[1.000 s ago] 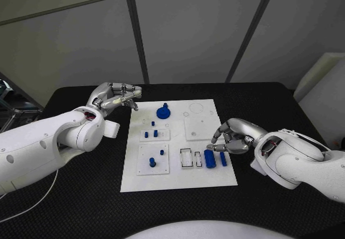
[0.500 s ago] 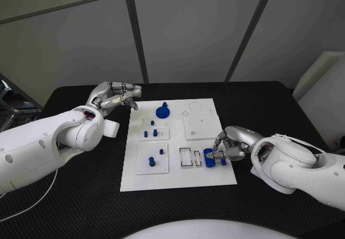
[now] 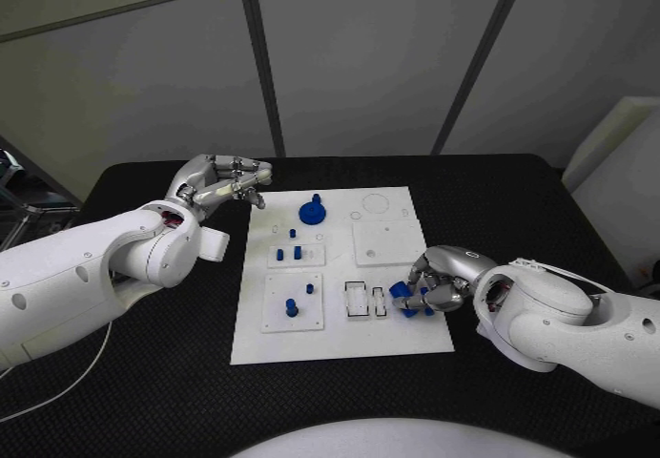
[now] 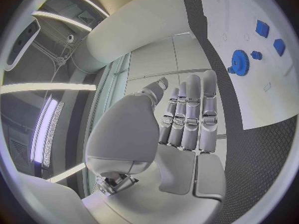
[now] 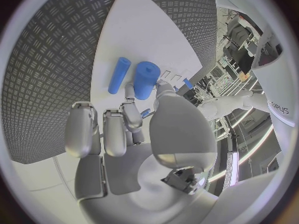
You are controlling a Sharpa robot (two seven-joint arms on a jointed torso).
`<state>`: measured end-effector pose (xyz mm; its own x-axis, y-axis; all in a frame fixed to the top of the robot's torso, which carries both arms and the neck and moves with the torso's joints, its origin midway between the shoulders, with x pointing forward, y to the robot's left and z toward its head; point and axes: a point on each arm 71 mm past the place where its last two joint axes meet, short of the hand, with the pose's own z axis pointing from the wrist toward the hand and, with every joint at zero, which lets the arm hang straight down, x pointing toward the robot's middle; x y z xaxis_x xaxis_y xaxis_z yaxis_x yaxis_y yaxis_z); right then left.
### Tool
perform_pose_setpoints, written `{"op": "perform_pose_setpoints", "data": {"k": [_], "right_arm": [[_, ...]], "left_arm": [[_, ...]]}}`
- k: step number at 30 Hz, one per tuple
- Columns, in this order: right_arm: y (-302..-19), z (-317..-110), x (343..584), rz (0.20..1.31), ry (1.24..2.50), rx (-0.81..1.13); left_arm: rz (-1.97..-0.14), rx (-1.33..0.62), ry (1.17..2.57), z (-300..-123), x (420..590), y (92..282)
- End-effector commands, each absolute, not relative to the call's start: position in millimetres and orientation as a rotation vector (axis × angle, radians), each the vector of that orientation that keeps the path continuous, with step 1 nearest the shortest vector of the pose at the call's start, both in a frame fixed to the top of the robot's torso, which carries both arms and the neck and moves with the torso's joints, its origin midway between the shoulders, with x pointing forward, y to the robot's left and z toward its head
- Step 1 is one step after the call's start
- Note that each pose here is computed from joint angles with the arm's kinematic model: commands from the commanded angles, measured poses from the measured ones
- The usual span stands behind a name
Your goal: Assemble the parts on the task board
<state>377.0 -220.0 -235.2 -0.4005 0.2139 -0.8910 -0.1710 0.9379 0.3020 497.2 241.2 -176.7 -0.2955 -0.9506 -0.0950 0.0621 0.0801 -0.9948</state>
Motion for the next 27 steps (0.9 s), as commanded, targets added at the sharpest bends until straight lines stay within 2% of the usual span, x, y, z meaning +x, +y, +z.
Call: {"op": "perform_pose_setpoints", "data": {"k": [1,13,20,27], "right_arm": [[-220,-239,377,0.374,1.959,-0.003],[-216,-241,378,0.382,1.950,0.010],[-216,-236,377,0.407,1.893,0.060],[-213,-225,372,0.486,1.812,0.143]], "left_arm": [[-1.392,-0.943,1.429,-175.4,497.2,239.9],[-1.390,-0.945,1.430,-175.6,497.3,240.1],[-1.390,-0.945,1.430,-175.7,497.3,240.5],[-1.388,-0.945,1.430,-175.9,497.5,241.0]]}}
